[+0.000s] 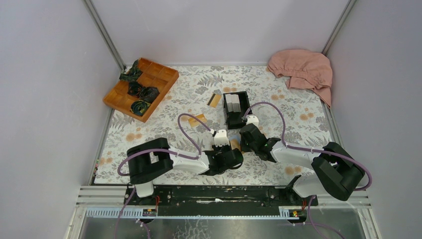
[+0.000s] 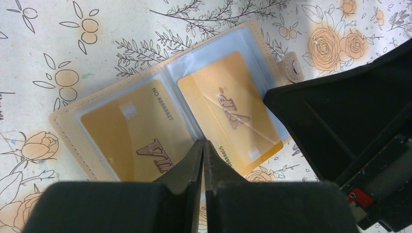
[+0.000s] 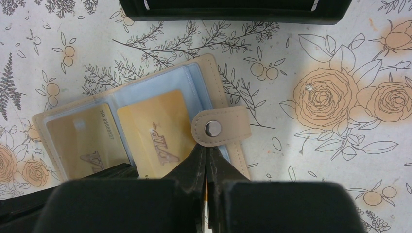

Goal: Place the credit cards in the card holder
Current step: Insert the credit card into the card holder.

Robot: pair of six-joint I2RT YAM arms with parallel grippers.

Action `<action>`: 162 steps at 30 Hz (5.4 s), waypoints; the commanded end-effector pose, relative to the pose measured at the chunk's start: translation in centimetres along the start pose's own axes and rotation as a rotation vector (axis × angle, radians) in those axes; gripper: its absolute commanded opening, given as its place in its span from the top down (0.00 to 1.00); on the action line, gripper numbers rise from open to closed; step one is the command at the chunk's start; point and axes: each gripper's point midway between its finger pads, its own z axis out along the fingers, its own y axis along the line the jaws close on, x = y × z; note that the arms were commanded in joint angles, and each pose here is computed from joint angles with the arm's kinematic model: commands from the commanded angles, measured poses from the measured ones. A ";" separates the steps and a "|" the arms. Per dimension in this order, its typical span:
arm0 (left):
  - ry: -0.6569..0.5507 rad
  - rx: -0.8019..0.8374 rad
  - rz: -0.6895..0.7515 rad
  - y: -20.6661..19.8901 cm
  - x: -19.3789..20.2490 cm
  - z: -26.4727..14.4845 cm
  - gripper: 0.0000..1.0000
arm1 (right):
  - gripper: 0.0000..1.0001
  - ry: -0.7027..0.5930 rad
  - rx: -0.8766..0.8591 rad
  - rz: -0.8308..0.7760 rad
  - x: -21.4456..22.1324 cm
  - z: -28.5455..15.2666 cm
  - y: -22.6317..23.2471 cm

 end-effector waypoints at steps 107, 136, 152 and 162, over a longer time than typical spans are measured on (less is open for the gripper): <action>0.072 -0.072 -0.082 5.4 3.5 1.6 1.00 | 1.00 -0.078 0.191 -0.062 -0.7 -1.8 0.0; 0.073 -0.079 -0.054 5.8 3.1 1.1 0.99 | 0.81 -0.023 0.065 -0.015 -2.6 -1.0 0.8; 0.085 -0.106 -0.026 7.5 3.2 1.1 0.99 | 0.67 0.021 0.068 -0.004 -2.1 -0.1 0.3; 0.098 -0.117 -0.003 8.1 3.4 1.3 0.99 | 0.67 0.060 0.038 0.032 -0.7 0.5 -0.2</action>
